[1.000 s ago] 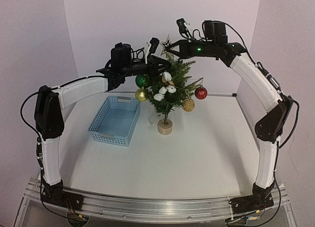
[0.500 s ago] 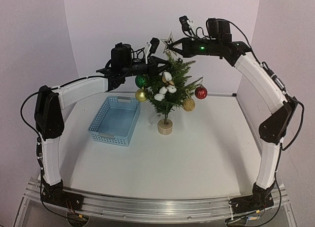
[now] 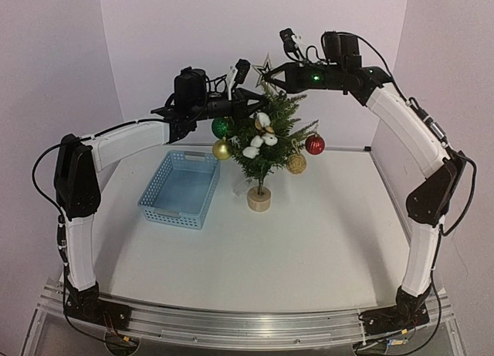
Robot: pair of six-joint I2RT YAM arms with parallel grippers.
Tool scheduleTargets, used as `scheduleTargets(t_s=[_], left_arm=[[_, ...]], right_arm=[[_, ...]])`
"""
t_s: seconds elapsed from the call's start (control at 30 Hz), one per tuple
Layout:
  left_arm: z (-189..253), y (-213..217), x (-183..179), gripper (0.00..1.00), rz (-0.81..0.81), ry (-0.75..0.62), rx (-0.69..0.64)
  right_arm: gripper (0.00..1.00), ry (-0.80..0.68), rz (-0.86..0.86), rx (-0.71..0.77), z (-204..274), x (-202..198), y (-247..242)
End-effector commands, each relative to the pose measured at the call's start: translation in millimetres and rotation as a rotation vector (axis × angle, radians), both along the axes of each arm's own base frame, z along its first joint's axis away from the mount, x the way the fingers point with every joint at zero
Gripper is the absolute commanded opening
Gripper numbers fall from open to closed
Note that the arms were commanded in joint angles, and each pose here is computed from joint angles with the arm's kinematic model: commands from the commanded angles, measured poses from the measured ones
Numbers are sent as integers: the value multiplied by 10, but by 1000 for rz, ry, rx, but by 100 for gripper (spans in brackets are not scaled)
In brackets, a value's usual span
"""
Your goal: Decorate the small christmas tree
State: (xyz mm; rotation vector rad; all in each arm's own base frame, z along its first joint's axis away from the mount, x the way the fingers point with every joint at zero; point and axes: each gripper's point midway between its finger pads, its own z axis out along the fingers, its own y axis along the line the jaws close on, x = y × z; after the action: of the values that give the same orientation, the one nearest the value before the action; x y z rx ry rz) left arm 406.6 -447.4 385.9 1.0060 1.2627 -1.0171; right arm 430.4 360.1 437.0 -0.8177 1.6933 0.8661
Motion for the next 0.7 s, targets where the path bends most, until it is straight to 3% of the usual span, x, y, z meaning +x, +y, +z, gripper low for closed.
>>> scheduleTargets(t_s=[0.0,0.67], left_arm=[[294,5,-9,0,4,-56,-51],[266,2,6,0,6,-50,-47]], right_arm=[[0,-7,4,-3,44,-83,-42],[0,-101,4,33,369,-102,-63]])
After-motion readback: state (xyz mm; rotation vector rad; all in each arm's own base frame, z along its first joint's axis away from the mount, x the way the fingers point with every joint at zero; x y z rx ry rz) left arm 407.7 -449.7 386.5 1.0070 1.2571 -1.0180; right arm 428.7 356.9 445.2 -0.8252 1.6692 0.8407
